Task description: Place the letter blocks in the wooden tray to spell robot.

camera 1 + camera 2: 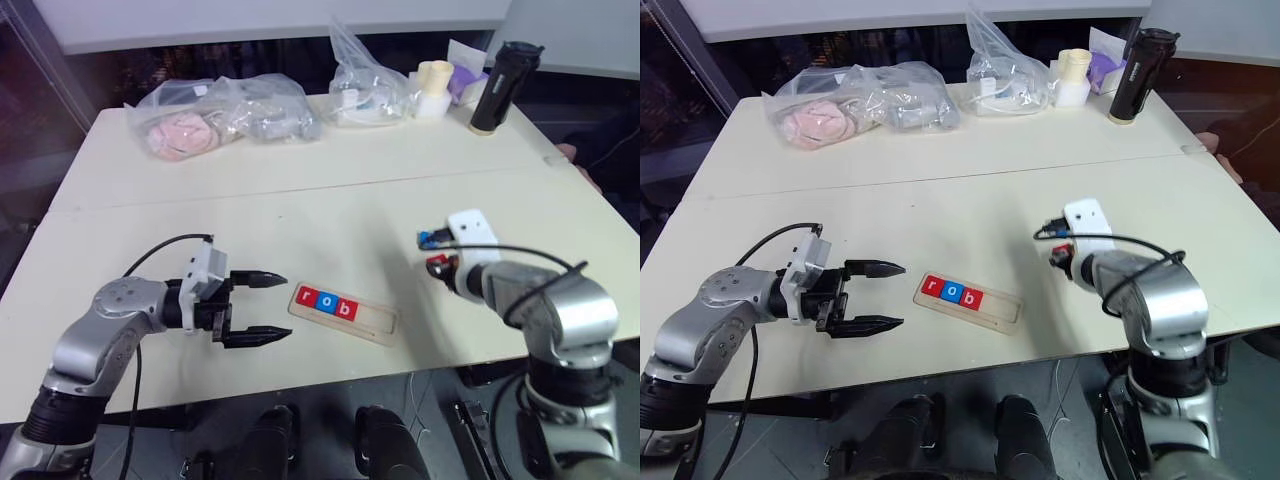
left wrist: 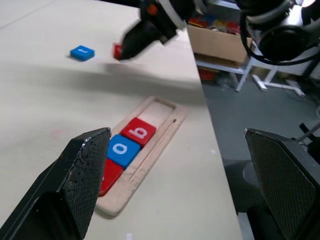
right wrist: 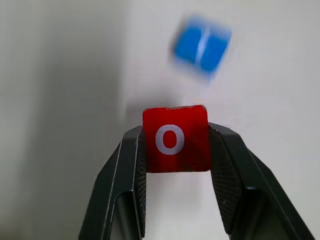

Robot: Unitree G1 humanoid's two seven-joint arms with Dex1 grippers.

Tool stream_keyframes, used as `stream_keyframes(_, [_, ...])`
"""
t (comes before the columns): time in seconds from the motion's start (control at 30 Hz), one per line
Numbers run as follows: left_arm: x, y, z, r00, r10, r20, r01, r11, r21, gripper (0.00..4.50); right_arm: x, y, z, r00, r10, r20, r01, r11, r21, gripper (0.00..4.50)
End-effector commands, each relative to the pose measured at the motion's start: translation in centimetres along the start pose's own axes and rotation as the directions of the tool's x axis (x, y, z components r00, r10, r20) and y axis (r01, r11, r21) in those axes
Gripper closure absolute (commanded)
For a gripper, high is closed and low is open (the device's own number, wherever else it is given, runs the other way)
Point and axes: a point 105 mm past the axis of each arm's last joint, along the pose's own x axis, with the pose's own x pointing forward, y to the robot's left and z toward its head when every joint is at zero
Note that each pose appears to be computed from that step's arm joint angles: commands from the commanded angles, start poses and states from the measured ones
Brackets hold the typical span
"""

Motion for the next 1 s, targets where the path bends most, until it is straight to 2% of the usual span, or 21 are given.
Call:
stream_keyframes(0.03, [0.1, -0.1, 0.7, 1.0, -0.024, 0.006, 0.024, 0.999, 0.042, 0.0, -0.9, 0.3, -0.3, 1.0, 0.007, 0.025, -0.007, 1.0, -0.002, 3.35])
stream_keyframes(0.17, [0.2, 0.0, 0.8, 1.0, -0.031, 0.004, 0.031, 0.998, 0.045, 0.0, -0.6, 0.5, -1.1, 1.0, 0.0, 0.001, 0.0, 1.0, 0.022, 3.35])
stream_keyframes(0.23, [0.2, 0.0, 0.8, 0.999, -0.033, 0.002, 0.033, 0.998, 0.046, 0.0, -0.6, 0.5, -1.6, 1.0, 0.002, -0.013, -0.002, 1.0, 0.023, 2.33])
stream_keyframes(0.27, [0.2, 0.0, 0.8, 0.999, -0.034, 0.001, 0.034, 0.998, 0.046, 0.0, -0.6, 0.5, -1.7, 1.0, 0.004, -0.018, -0.004, 1.0, 0.023, 1.96])
stream_keyframes(0.3, [0.2, 0.0, 0.8, 0.999, -0.034, 0.001, 0.034, 0.998, 0.046, 0.0, -0.6, 0.5, -1.8, 1.0, 0.008, -0.023, -0.007, 1.0, 0.02, 1.36])
stream_keyframes(0.33, [0.2, 0.0, 0.8, 0.999, -0.034, -0.001, 0.034, 0.998, 0.046, 0.0, -0.8, 0.5, -1.8, 0.999, 0.017, -0.03, -0.017, 1.0, -0.005, 1.04])
stream_keyframes(0.4, [0.1, 0.0, 0.9, 0.999, -0.033, -0.003, 0.033, 0.998, 0.046, 0.0, -1.1, 0.5, -1.4, 0.998, 0.035, -0.042, -0.038, 0.997, -0.07, 0.02])
stream_keyframes(0.47, [0.0, 0.0, 0.9, 0.999, -0.031, -0.004, 0.032, 0.998, 0.045, 0.0, -1.9, 0.7, -0.3, 0.992, 0.12, -0.036, -0.125, 0.969, -0.215, 0.02])
stream_keyframes(0.53, [0.0, 0.0, 0.9, 1.0, -0.03, -0.007, 0.031, 0.999, 0.044, 0.0, -2.7, 0.6, 1.0, 0.974, 0.224, -0.015, -0.212, 0.894, -0.396, 0.02])
stream_keyframes(0.6, [-0.1, 0.1, 0.9, 1.0, -0.03, -0.008, 0.03, 0.999, 0.044, 0.0, -3.0, 0.5, 1.6, 0.96, 0.28, -0.011, -0.25, 0.836, -0.488, 0.02])
stream_keyframes(0.7, [0.0, 0.2, 1.0, 1.0, -0.029, -0.009, 0.029, 0.999, 0.046, 0.0, -3.7, 0.3, 1.7, 0.871, 0.489, -0.04, -0.366, 0.593, -0.718, 0.02])
stream_keyframes(0.73, [0.0, 0.2, 1.0, 1.0, -0.029, -0.01, 0.029, 0.998, 0.047, 0.0, -3.5, -0.3, 1.3, 0.854, 0.514, -0.076, -0.394, 0.545, -0.74, 0.02])
stream_keyframes(0.87, [-0.1, 0.2, 1.2, 1.0, -0.026, -0.01, 0.026, 0.998, 0.05, 0.0, -1.7, -2.2, 1.1, 0.817, 0.564, -0.12, -0.436, 0.468, -0.769, 0.02])
stream_keyframes(1.0, [-0.3, 0.1, 1.4, 1.0, -0.025, -0.014, 0.025, 0.998, 0.052, 0.0, 0.0, -2.9, 1.1, 0.799, 0.581, -0.155, -0.46, 0.425, -0.78, 0.02])
